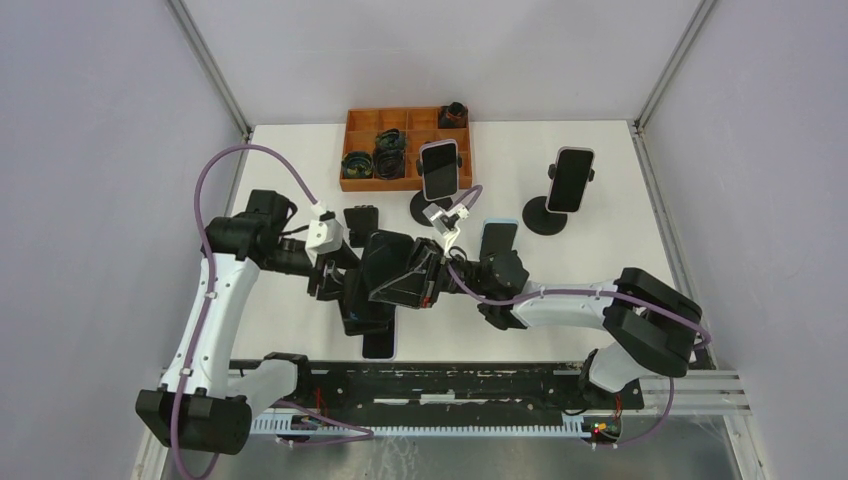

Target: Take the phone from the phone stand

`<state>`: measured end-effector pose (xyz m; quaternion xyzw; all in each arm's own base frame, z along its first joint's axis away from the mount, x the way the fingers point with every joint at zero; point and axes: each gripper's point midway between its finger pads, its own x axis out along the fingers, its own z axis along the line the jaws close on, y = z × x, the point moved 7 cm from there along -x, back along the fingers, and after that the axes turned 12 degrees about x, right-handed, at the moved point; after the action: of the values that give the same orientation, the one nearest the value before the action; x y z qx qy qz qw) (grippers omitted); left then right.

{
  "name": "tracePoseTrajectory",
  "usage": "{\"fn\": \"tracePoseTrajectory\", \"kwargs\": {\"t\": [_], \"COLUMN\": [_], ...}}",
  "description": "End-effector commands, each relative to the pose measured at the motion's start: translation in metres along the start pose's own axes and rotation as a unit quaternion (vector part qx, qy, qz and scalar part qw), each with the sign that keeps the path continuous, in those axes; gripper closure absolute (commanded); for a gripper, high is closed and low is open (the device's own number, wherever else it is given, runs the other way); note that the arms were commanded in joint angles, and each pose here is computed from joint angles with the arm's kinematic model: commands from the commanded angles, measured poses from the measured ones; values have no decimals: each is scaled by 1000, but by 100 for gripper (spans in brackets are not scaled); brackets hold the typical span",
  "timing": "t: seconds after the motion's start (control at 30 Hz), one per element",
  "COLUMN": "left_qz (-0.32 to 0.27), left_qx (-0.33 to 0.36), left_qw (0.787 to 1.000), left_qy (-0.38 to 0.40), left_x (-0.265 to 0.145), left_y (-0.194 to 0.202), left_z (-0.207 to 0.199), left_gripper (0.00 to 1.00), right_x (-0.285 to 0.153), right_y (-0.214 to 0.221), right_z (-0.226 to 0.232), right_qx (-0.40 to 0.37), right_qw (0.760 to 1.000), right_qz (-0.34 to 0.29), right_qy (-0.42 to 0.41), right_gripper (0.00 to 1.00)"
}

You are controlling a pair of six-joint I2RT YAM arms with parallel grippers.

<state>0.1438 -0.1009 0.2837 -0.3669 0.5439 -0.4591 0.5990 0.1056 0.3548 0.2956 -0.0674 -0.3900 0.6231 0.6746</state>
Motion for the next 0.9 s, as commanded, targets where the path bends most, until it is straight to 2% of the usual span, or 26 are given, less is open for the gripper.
{"fn": "tracePoseTrajectory", "kwargs": {"t": [0.0,0.17,0.27,0.43,0.53,0.87], "left_qz": [-19,6,19,31,37,50], "left_qx": [27,60,76,98,105,123], "left_qw": [999,998,997,995,994,991], "left_qy": [8,3,0,-4,-5,-6], "left_x": [2,-2,-5,-7,-8,-9], "left_y": [-6,-8,-9,-10,-9,-5], "left_z": [-3,-2,-2,-2,-2,-6], "left_gripper": [50,72,80,94,97,98], "right_x": [13,7,3,-8,-16,-31], "right_y": [-22,-20,-20,-22,-24,-39], "right_z": [28,21,16,1,-2,-7], "right_qx": [-42,-39,-39,-48,-47,-64], "right_qw": [996,998,998,996,993,984], "right_qz": [-46,-41,-39,-47,-59,-88], "right_qy": [-59,-27,-3,67,87,142], "right_gripper": [100,96,92,91,81,75]}}
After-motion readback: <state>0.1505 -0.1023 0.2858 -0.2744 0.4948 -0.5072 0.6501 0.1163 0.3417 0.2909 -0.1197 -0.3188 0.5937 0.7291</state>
